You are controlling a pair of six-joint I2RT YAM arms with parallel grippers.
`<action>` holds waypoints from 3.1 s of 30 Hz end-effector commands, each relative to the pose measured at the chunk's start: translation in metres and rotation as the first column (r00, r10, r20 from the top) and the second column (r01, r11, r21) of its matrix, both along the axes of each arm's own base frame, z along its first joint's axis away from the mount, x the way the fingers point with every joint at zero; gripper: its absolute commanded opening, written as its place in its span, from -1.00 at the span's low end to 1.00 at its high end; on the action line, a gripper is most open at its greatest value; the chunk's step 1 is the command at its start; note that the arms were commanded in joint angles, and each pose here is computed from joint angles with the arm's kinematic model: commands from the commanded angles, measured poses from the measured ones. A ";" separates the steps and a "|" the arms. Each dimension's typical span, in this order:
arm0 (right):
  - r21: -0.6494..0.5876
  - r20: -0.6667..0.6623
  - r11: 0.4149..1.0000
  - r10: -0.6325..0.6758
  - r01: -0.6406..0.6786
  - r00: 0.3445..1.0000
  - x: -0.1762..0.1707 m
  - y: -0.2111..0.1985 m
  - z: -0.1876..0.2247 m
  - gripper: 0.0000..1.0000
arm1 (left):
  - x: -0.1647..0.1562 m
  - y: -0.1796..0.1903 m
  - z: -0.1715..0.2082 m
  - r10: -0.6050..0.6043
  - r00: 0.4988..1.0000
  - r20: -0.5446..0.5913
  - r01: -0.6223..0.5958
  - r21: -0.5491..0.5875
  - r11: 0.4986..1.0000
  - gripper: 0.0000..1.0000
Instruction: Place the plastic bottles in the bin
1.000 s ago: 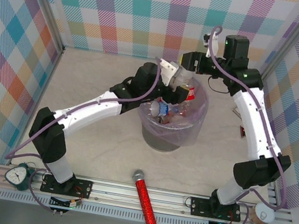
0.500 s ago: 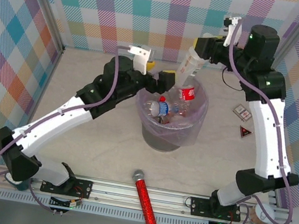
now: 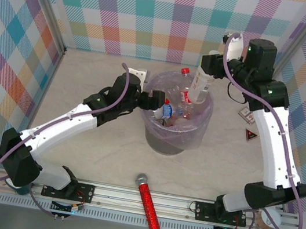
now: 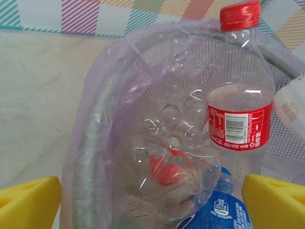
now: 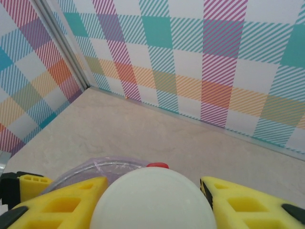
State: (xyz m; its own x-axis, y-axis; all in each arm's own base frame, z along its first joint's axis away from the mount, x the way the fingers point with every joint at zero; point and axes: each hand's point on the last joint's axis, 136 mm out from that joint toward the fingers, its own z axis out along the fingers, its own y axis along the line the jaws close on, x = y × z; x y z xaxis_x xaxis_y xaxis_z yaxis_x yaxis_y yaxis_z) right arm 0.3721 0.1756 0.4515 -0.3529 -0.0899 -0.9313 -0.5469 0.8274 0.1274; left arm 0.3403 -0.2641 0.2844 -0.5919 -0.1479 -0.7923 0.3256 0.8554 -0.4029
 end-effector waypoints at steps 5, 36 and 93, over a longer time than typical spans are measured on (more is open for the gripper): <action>-0.010 -0.130 0.997 0.076 -0.078 0.989 -0.021 0.006 -0.042 -0.57 | 0.007 0.002 -0.011 0.042 0.999 -0.022 -0.043 -0.031 0.999 0.90; 0.016 -0.243 0.991 0.133 -0.133 0.961 -0.042 0.012 -0.084 0.49 | 0.020 -0.006 0.019 0.033 0.999 0.041 -0.033 -0.014 0.999 0.89; -0.120 -0.424 0.774 -0.606 0.622 0.673 -0.010 -0.186 -0.331 0.98 | 0.009 0.268 -0.152 0.603 0.763 0.231 -0.639 0.410 0.651 0.99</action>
